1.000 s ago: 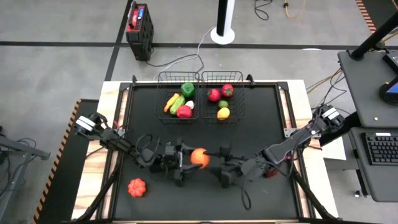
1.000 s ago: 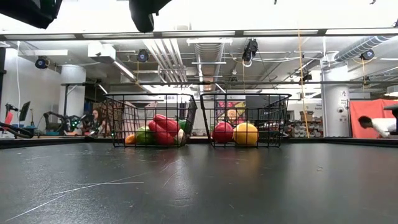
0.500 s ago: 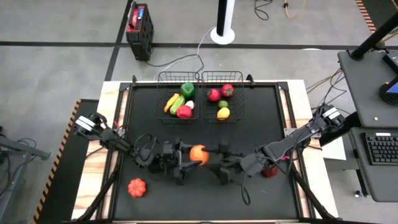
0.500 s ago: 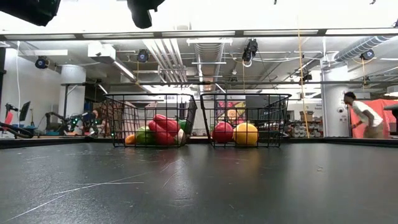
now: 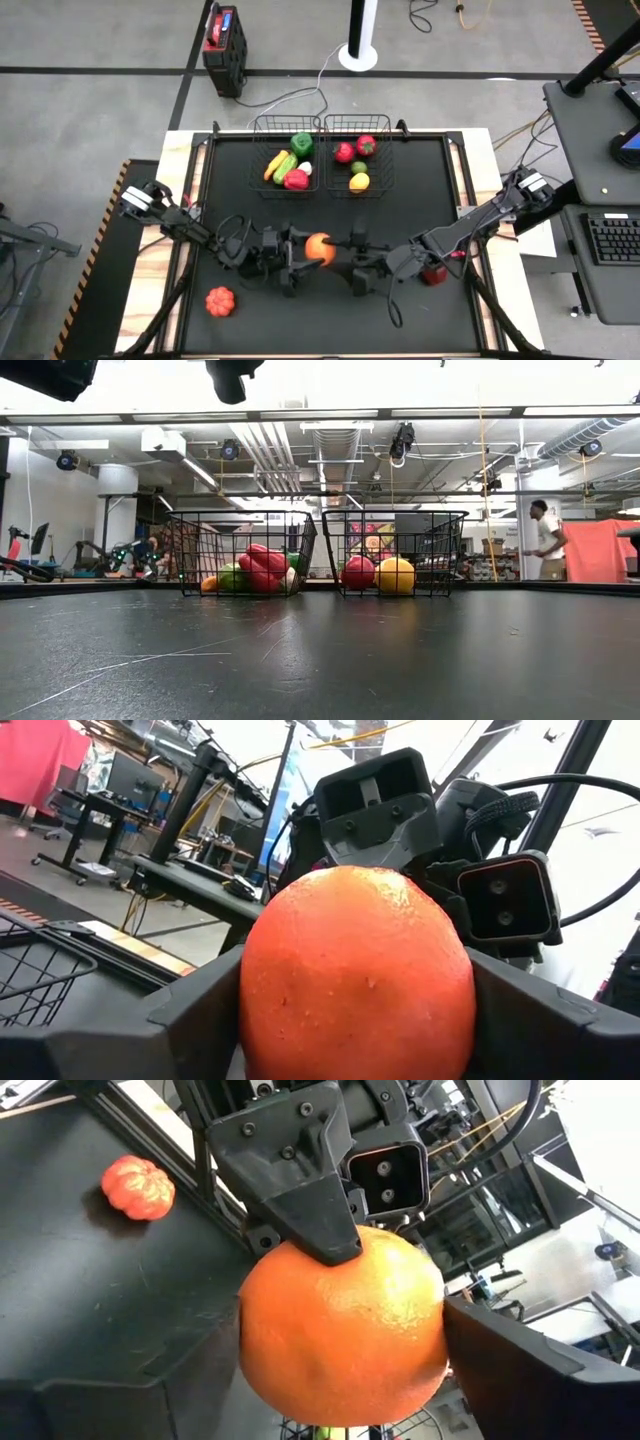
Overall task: Sort produce into baskets
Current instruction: Put the orange into the right wire basket
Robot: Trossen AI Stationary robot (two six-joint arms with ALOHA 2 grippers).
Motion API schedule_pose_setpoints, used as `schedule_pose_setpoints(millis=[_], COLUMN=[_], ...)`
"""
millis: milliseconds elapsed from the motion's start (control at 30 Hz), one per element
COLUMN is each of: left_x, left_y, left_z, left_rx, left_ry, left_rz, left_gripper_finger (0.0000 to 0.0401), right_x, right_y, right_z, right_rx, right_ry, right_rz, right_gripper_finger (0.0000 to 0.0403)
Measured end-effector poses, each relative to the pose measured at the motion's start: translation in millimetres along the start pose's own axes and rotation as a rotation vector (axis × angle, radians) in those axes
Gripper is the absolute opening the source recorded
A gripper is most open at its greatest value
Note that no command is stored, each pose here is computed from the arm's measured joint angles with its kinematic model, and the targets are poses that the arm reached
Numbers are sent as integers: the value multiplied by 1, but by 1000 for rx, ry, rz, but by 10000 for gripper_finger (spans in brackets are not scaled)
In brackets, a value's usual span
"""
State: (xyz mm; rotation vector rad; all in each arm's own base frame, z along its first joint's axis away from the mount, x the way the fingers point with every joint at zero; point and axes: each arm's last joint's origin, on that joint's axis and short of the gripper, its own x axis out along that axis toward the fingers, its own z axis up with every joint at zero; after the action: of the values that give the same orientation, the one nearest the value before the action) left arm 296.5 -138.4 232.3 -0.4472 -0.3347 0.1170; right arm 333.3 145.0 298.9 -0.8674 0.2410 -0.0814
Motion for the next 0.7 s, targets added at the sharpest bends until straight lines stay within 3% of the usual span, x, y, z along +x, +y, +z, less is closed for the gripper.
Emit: schedule_pose_setpoints(millis=[200, 700], left_x=[1, -6], left_y=[1, 5], left_z=[-2, 2], left_rx=[15, 19], left_ry=[14, 9], left_rz=[-1, 3], left_gripper_finger=[336, 340], right_x=[2, -5], right_y=[-2, -13], right_z=[2, 1], right_rx=[-1, 38], right_ry=[-6, 24], right_rz=[2, -32], right_gripper_finger=[297, 296])
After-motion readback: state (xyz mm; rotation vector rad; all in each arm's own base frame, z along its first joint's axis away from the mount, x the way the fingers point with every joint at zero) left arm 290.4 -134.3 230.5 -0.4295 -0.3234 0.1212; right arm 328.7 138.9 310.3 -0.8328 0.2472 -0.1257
